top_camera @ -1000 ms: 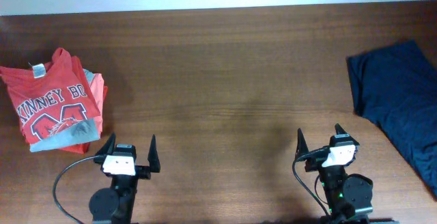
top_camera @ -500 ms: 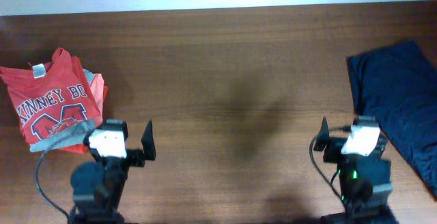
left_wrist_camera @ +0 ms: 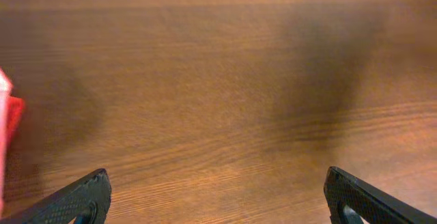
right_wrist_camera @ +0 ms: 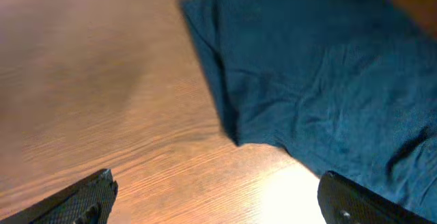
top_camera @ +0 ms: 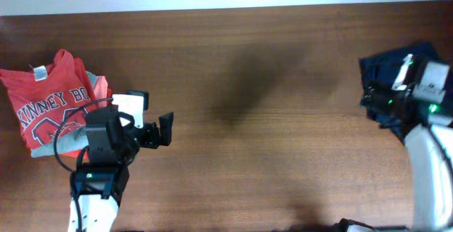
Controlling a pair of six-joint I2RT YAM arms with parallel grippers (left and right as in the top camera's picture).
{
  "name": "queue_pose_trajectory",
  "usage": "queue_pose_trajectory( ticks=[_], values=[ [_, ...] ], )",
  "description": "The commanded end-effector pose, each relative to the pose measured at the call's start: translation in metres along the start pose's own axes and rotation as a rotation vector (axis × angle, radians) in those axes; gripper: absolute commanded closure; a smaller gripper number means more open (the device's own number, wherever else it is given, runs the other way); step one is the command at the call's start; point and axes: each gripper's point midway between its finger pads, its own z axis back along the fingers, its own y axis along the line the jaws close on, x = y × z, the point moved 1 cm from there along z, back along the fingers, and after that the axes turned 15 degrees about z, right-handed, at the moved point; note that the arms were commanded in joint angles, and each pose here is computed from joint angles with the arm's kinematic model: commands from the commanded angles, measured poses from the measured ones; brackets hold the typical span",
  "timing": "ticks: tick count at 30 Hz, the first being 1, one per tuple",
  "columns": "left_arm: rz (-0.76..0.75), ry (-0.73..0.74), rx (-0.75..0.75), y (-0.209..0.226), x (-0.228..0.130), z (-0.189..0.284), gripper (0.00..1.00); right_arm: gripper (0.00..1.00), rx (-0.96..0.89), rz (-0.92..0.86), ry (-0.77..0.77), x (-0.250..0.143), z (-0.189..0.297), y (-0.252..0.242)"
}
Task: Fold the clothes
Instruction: 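Move right gripper to the navy shorts and grasp their edge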
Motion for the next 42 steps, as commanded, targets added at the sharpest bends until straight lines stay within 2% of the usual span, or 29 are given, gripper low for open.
queue_pose_trajectory(
  ticks=[1,10,14,16,19,21,23,24,26,29,34,42],
  values=[
    [-0.006,-0.017,-0.065,-0.015,0.012,0.004,0.01,0.01,0.056,-0.087,0.08,-0.011,-0.033,-0.017],
    [-0.008,-0.025,-0.063,-0.014,0.014,0.004,0.01,0.01,0.054,-0.106,0.267,-0.055,-0.108,-0.044],
    [-0.007,-0.024,-0.063,-0.014,0.013,0.004,0.01,0.05,0.069,-0.105,0.321,-0.068,-0.133,-0.04],
    [-0.007,-0.024,-0.064,-0.014,0.013,0.004,0.01,0.1,0.076,-0.106,0.34,-0.074,-0.142,-0.038],
    [-0.007,-0.024,-0.063,-0.014,0.013,0.004,0.01,0.22,0.085,-0.106,0.366,-0.082,-0.153,-0.035],
    [-0.007,-0.024,-0.063,-0.014,0.013,0.004,0.01,0.37,0.09,-0.106,0.381,-0.086,-0.158,-0.033],
    [-0.007,-0.024,-0.063,-0.014,0.013,0.004,0.01,0.62,0.103,-0.108,0.39,-0.089,-0.16,-0.031],
    [-0.007,-0.024,-0.063,-0.014,0.013,0.004,0.01,0.78,0.117,-0.109,0.387,-0.088,-0.16,-0.028],
    [-0.007,-0.024,-0.063,-0.014,0.013,0.004,0.01,0.91,0.172,-0.111,0.366,-0.083,-0.16,-0.017],
    [-0.01,-0.031,-0.065,-0.015,0.015,0.004,0.01,0.96,0.303,-0.06,0.315,-0.069,-0.157,0.014],
    [-0.013,-0.043,-0.068,-0.016,0.018,0.004,0.01,0.96,0.401,0.09,0.285,-0.053,-0.151,0.072],
    [-0.017,-0.054,-0.071,-0.016,0.02,0.004,0.01,0.96,0.615,0.467,0.212,-0.037,-0.103,0.22]
  ],
)
